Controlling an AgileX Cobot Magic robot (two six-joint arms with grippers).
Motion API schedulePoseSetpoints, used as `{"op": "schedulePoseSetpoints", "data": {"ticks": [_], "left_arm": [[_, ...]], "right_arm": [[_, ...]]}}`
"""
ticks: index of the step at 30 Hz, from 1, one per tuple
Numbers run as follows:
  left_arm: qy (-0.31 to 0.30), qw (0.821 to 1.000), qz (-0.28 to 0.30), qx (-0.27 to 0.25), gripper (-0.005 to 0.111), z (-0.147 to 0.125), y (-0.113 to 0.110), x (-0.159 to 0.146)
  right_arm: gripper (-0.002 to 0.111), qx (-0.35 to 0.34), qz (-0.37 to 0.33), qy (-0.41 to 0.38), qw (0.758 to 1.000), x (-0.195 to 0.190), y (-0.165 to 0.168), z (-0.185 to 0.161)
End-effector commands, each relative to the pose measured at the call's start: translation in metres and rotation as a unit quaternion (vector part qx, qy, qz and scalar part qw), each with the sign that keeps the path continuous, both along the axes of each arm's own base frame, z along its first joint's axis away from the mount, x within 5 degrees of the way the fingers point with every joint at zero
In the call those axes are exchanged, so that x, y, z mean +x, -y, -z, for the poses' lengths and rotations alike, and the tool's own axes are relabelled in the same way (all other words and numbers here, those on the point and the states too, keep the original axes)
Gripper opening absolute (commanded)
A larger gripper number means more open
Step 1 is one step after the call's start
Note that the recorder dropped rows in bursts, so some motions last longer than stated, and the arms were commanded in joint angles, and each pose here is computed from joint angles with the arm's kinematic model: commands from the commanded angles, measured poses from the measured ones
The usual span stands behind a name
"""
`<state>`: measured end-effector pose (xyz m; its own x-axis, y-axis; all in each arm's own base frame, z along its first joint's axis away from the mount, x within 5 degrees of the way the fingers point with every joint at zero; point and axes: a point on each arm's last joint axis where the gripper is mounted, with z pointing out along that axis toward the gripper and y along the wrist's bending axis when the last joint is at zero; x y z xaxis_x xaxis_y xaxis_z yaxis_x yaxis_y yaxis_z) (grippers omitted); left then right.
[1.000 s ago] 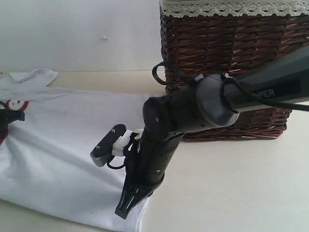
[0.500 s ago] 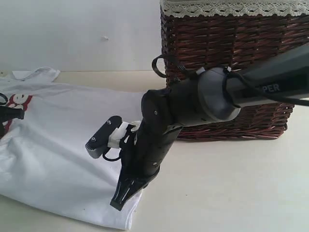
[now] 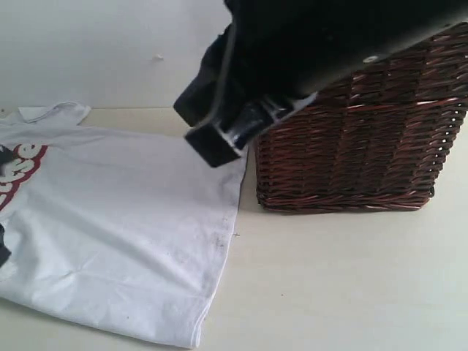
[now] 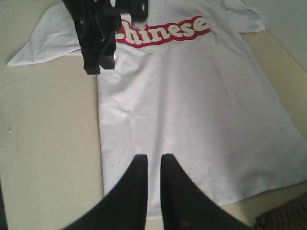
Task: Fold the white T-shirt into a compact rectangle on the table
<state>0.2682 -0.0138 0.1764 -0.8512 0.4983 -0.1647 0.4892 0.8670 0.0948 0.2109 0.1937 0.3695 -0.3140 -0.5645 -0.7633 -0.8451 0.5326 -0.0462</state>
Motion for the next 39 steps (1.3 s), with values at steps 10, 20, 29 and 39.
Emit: {"op": "schedulePoseSetpoints", "data": {"ticks": [10,20,29,39], "left_arm": [[0.063,0.924,0.355,0.13,0.06,0.043,0.01,-0.032],[0.093,0.896,0.41,0.141,0.05,0.057,0.013,-0.024],[0.093,0.884,0.436,0.142,0.003,0.067,0.014,-0.02],[0.032,0.903,0.394,0.167,0.0,0.033,0.003,-0.029]], "right_arm": [[0.013,-0.001,-0.005,0.007,1.0,-0.031,0.024,-0.025],[0.013,-0.002,-0.005,0.006,1.0,-0.031,0.024,-0.024],[0.013,-0.004,-0.006,0.004,1.0,-0.031,0.024,-0.023],[0.013,-0.004,-0.006,0.004,1.0,-0.031,0.024,-0.023]]}}
